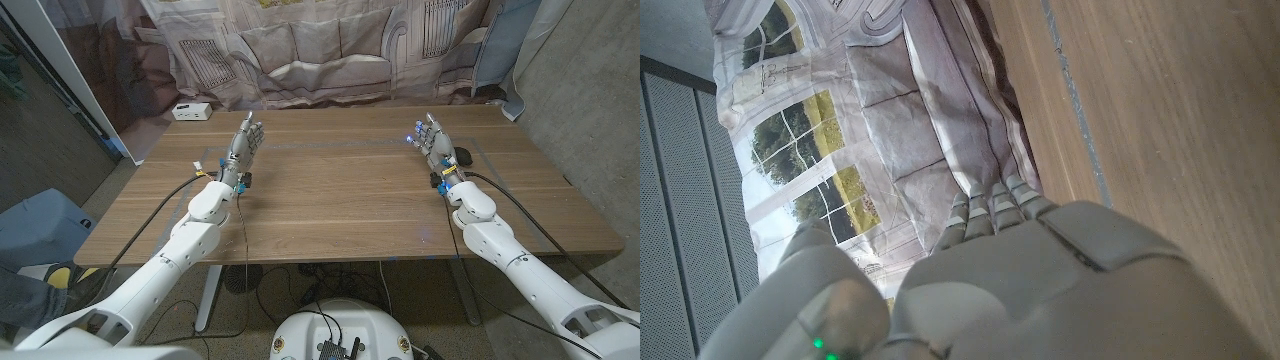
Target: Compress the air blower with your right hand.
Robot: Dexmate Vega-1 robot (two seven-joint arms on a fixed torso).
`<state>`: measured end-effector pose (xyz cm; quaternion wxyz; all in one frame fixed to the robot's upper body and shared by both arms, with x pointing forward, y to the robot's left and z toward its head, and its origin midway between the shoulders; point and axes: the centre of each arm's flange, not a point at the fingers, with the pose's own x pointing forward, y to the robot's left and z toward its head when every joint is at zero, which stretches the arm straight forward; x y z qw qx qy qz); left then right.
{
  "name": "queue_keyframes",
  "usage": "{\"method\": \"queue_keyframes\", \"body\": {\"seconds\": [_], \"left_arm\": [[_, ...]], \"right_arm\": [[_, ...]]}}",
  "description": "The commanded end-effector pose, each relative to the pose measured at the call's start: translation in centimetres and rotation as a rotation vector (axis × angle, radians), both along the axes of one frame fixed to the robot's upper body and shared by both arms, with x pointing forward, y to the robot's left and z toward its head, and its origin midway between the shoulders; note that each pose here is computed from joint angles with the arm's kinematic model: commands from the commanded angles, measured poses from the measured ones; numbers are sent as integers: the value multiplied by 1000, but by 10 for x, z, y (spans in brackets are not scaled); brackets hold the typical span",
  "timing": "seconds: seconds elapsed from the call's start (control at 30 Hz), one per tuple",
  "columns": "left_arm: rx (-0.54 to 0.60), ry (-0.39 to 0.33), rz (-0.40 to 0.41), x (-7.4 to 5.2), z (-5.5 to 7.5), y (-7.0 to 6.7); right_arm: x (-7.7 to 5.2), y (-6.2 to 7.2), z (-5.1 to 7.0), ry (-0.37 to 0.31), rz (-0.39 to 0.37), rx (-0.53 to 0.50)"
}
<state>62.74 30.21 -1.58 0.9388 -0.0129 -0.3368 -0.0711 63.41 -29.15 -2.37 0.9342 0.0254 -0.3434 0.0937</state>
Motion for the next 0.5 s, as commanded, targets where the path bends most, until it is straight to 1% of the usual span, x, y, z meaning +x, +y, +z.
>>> {"method": "queue_keyframes", "body": {"seconds": [0.03,0.13,0.27,0.43,0.5], "left_arm": [[35,-23,9,-6,5,2],[46,-22,4,-4,6,0],[57,-21,14,-6,8,-5],[58,-15,23,-13,6,-16],[56,-10,18,-17,3,-22]], "right_arm": [[-18,-9,5,-42,-13,-5],[-20,-12,5,-43,-12,-5],[-22,-16,4,-48,4,-8],[-23,-22,4,-42,32,-22],[-23,-25,4,-34,37,-56]]}}
